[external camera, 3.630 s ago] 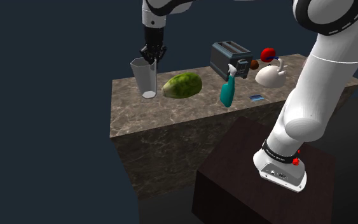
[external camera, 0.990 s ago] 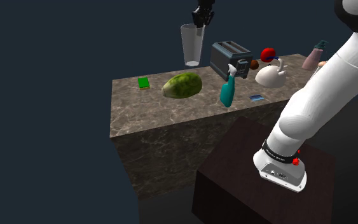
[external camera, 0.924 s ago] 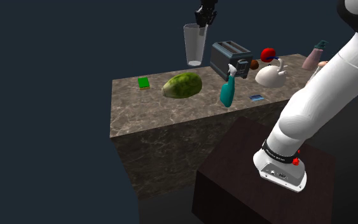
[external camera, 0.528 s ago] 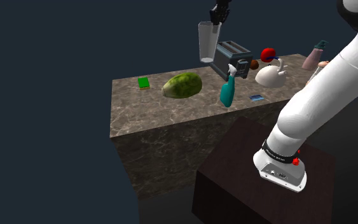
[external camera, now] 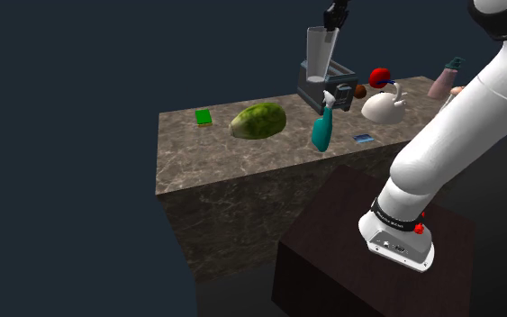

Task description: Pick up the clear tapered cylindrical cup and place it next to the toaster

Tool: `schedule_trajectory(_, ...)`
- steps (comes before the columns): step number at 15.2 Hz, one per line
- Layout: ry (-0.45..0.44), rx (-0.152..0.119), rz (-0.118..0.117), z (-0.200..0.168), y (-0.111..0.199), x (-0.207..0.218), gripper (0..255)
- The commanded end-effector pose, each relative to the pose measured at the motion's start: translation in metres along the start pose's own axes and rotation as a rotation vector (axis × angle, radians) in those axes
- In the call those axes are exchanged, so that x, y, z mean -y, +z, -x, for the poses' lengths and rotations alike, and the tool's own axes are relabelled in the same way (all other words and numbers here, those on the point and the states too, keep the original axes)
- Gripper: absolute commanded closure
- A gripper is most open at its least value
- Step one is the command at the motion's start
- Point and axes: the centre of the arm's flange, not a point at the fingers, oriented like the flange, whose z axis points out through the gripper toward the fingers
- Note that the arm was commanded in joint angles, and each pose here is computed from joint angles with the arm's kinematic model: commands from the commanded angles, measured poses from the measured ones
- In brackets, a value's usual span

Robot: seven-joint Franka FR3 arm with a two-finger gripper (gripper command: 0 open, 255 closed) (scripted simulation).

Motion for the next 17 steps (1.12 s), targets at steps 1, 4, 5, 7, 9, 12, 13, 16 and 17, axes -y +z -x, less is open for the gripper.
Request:
schedule_trajectory(1,-0.002,0.000,0.000,0.012,-0.001,-0.029,255)
schedule_trajectory(4,-0.002,0.000,0.000,0.025,-0.006,-0.066,255)
schedule_trajectory(5,-0.002,0.000,0.000,0.029,-0.008,-0.078,255)
schedule_trajectory(7,-0.002,0.000,0.000,0.038,-0.011,-0.103,255)
schedule_trajectory(9,-0.002,0.000,0.000,0.046,-0.014,-0.128,255)
schedule_trajectory(12,-0.002,0.000,0.000,0.059,-0.019,-0.165,255)
schedule_trajectory(13,-0.002,0.000,0.000,0.063,-0.020,-0.178,255)
schedule_trajectory(16,-0.002,0.000,0.000,0.077,-0.025,-0.219,255)
schedule_trajectory(17,-0.002,0.000,0.000,0.077,-0.020,-0.220,255)
